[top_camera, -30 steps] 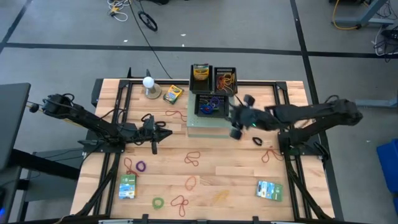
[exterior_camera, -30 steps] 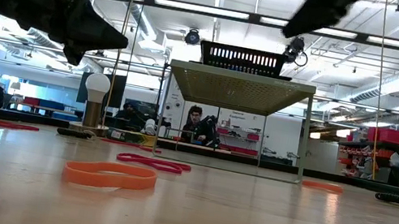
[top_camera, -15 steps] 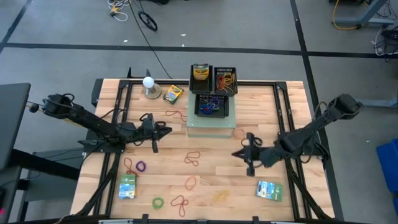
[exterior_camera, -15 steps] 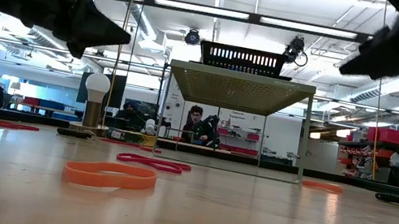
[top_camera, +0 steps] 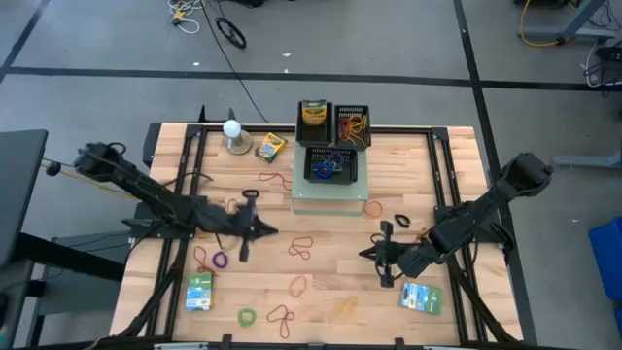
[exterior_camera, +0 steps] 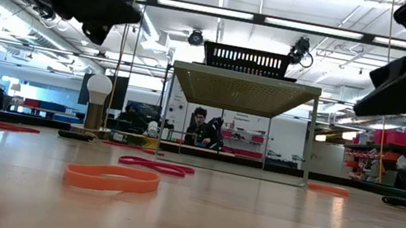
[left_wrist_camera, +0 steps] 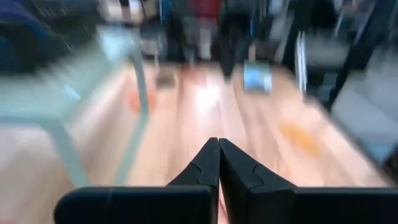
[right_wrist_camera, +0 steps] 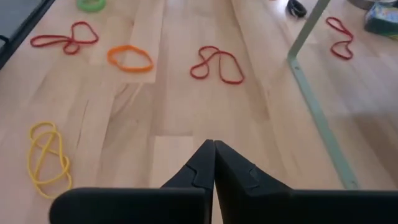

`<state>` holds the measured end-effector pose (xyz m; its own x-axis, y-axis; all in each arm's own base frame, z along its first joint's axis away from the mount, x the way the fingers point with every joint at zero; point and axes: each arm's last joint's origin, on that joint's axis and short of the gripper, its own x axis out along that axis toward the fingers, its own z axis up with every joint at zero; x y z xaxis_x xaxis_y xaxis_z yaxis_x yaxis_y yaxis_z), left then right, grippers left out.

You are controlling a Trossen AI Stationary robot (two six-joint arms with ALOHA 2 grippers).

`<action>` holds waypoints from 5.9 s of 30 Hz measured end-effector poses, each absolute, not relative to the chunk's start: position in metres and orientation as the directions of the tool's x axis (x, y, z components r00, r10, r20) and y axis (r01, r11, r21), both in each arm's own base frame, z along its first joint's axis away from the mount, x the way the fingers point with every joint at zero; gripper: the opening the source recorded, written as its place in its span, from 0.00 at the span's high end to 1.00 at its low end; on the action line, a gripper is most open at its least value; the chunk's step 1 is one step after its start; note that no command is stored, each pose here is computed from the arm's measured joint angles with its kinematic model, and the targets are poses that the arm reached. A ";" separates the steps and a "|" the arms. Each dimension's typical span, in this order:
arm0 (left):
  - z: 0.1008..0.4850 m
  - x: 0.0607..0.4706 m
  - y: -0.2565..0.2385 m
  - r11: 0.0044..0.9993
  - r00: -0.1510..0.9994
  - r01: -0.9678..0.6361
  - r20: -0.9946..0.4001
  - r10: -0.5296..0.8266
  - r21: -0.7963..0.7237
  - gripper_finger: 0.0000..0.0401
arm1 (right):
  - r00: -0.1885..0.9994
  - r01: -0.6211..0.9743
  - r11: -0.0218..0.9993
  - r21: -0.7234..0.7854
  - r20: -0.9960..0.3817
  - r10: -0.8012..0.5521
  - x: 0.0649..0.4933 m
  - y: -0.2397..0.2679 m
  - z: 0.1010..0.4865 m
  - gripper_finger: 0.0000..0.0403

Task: Pick & Place Office Desk Supplies
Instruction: Put the yellow crayon box into the top left black bin on the shelf

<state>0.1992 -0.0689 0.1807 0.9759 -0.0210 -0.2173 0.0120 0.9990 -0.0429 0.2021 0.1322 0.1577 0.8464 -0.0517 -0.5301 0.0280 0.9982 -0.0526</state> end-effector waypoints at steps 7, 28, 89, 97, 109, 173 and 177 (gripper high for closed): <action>0.184 0.213 -0.144 0.999 0.850 -0.014 -0.525 0.038 0.051 0.98 | 0.837 0.022 0.997 -0.072 -0.544 -0.058 0.211 0.139 0.138 0.98; 0.169 0.174 -0.321 0.946 -0.014 -0.109 -0.952 0.306 0.306 0.64 | 0.832 0.023 0.997 -0.074 -0.552 -0.060 0.213 0.140 0.131 0.97; 0.221 0.246 -0.288 0.850 0.224 -0.085 -0.821 0.525 0.520 0.99 | 0.829 0.023 0.996 -0.087 -0.556 -0.067 0.213 0.139 0.131 0.97; 0.222 0.305 -0.240 0.805 0.256 0.079 -0.792 0.554 0.589 0.99 | 0.829 0.025 0.996 -0.083 -0.556 -0.067 0.213 0.139 0.131 0.97; 0.227 0.344 -0.214 0.841 0.326 0.184 -0.839 0.436 0.508 0.99 | 0.836 0.022 0.999 -0.035 -0.548 -0.037 0.215 0.141 0.132 0.97; 0.258 0.382 -0.122 0.990 0.084 0.040 -0.987 -0.139 -0.136 0.99 | 0.848 0.014 0.999 -0.042 -0.529 -0.034 0.217 0.140 0.133 0.97; 0.258 0.383 -0.121 0.981 0.071 0.039 -0.979 -0.190 -0.188 0.99 | 0.848 0.014 0.999 -0.042 -0.529 -0.034 0.217 0.141 0.133 0.97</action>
